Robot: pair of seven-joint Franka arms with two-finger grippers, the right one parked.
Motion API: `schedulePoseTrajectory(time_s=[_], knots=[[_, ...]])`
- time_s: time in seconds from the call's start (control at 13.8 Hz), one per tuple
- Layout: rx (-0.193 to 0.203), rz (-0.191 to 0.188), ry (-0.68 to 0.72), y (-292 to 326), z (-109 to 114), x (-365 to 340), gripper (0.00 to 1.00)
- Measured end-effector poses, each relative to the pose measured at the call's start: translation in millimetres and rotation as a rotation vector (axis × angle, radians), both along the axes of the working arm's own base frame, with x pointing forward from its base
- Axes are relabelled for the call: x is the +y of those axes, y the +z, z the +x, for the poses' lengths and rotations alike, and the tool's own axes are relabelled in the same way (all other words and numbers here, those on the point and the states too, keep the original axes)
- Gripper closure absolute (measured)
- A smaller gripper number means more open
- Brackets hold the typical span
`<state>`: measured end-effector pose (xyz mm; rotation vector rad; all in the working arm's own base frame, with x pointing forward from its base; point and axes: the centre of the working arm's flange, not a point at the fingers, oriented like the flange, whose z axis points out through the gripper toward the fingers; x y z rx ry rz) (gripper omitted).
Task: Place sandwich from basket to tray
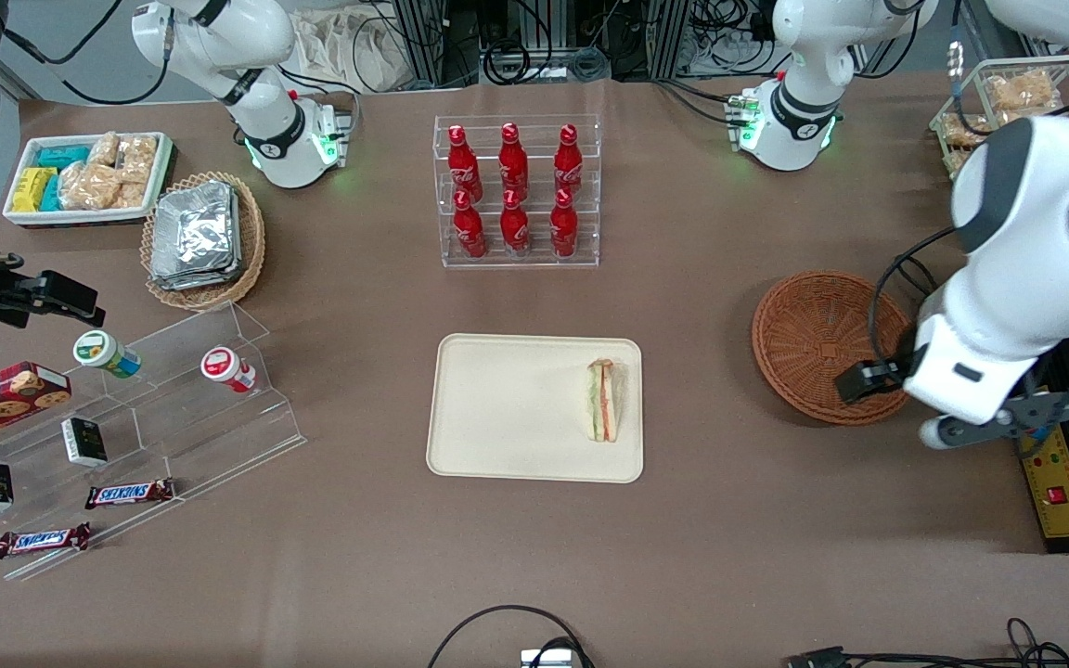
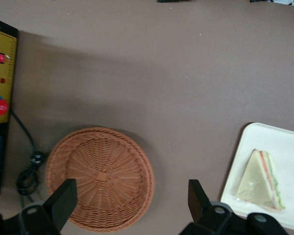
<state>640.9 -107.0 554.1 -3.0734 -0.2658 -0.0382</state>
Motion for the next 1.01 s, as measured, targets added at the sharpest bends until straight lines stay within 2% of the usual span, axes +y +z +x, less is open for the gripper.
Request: schedulePoseTrajectory(time_s=[0.22,0.36,0.65,1.01], knots=[[0.0,-0.011,-0.06,19.5,-16.9,26.0,0.0],[-0.005,-0.001,-0.12,33.3,-30.7,50.9,0.0],[-0.029,-0.034,-0.187,70.1,-67.7,90.9,0.0],[-0.026,-0.024,-0.206,104.4,-110.8,89.9,0.0]])
